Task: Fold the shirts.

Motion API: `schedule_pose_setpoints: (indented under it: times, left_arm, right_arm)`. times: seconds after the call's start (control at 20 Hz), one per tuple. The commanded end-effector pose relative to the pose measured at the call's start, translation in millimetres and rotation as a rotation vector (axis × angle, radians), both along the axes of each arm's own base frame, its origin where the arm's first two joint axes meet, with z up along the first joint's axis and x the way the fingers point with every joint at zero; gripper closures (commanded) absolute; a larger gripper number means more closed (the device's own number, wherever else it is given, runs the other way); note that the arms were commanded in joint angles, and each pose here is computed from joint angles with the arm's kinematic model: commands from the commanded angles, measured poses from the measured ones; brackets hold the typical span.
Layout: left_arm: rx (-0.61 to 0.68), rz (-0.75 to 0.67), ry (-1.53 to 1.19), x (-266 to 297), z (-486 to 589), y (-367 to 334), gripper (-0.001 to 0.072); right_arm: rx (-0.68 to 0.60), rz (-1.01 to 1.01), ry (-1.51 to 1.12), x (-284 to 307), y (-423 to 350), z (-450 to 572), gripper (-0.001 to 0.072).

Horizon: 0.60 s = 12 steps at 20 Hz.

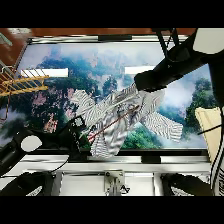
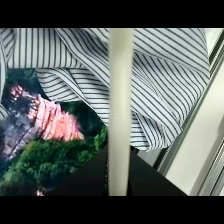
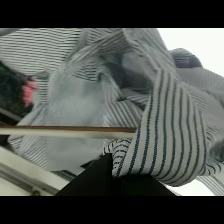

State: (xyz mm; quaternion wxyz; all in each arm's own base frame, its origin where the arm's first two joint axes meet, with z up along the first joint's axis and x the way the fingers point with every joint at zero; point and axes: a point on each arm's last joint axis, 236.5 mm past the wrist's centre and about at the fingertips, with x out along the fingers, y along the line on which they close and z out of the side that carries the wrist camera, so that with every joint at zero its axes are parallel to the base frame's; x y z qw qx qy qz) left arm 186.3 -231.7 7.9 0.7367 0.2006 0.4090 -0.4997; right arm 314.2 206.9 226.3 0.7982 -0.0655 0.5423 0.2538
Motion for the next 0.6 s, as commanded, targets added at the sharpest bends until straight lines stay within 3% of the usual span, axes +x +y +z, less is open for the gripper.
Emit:
schedule_pose_setpoints:
  times: [0.0, 0.3, 0.55]
  left_arm:
    - [-0.058, -0.008, 0.023, 5, 7, -18, 0.0650]
    - [-0.024, -0.096, 0.046, 4, 1, -24, 0.0649]
    - [-0.031, -0.095, 0.053, 4, 7, -26, 0.0649]
  right_arm:
    - [0.098, 0.144, 0.055, -39, 42, 10, 0.0639]
    - [0.009, 0.246, 0.084, -73, 58, 0, 0.0639]
    - [0.035, 0.233, 0.113, -80, 63, 1, 0.0638]
